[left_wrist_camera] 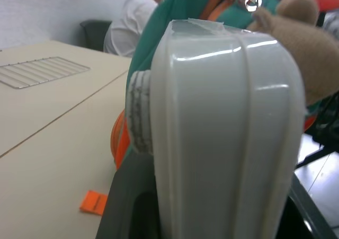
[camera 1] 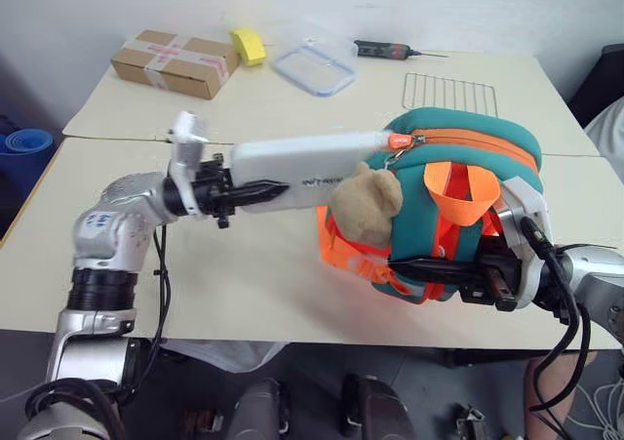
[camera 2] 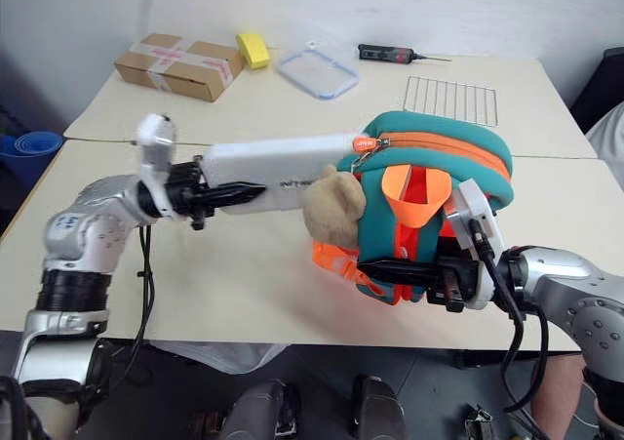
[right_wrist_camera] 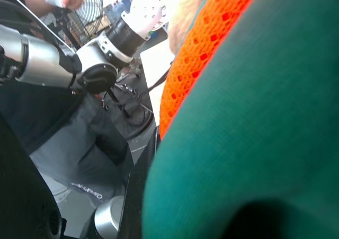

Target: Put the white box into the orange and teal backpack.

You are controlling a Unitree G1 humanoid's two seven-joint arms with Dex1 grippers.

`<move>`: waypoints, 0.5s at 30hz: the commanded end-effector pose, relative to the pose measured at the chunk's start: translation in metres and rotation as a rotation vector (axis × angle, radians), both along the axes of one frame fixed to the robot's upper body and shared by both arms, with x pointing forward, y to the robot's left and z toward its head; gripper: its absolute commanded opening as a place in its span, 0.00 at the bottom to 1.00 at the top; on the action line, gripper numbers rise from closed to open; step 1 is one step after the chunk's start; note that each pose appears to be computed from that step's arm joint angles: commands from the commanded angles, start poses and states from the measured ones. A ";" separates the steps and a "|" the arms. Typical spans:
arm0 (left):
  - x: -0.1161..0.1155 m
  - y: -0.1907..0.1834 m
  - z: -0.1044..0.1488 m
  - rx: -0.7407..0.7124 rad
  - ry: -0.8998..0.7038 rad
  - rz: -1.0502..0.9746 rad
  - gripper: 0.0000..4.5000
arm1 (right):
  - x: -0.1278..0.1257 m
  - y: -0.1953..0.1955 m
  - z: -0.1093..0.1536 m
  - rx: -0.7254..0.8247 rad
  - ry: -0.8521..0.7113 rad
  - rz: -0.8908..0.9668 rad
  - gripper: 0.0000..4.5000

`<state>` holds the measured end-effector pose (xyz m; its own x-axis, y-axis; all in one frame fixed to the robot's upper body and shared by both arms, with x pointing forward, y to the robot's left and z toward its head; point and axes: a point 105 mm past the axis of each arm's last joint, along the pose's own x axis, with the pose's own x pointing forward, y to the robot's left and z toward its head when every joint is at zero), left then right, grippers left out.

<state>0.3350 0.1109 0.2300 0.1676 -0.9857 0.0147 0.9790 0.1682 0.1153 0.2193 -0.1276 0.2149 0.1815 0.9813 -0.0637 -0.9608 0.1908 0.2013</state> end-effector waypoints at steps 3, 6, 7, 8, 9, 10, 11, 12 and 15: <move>-0.001 -0.042 -0.004 0.235 -0.119 -0.141 0.28 | 0.000 -0.005 0.005 -0.006 -0.032 -0.001 0.01; 0.005 -0.094 0.004 0.268 -0.156 -0.234 0.28 | 0.005 -0.008 0.004 -0.014 -0.035 -0.016 0.01; 0.006 -0.109 0.004 0.286 -0.163 -0.262 0.28 | 0.006 -0.008 0.004 -0.016 -0.037 -0.017 0.01; 0.006 -0.121 0.003 0.301 -0.168 -0.288 0.28 | 0.007 -0.008 0.004 -0.016 -0.039 -0.018 0.01; 0.007 -0.133 0.001 0.310 -0.177 -0.304 0.28 | 0.008 -0.007 0.004 -0.015 -0.041 -0.017 0.01; 0.008 -0.140 0.000 0.315 -0.183 -0.314 0.28 | 0.009 -0.006 0.004 -0.015 -0.043 -0.017 0.01; 0.010 -0.145 -0.002 0.316 -0.185 -0.312 0.28 | 0.009 -0.004 0.003 -0.016 -0.046 -0.014 0.01; 0.013 -0.155 -0.003 0.298 -0.190 -0.300 0.28 | 0.011 -0.003 0.002 -0.016 -0.053 -0.015 0.01; 0.017 -0.172 -0.004 0.233 -0.224 -0.265 0.28 | 0.016 0.002 -0.004 -0.017 -0.079 -0.033 0.01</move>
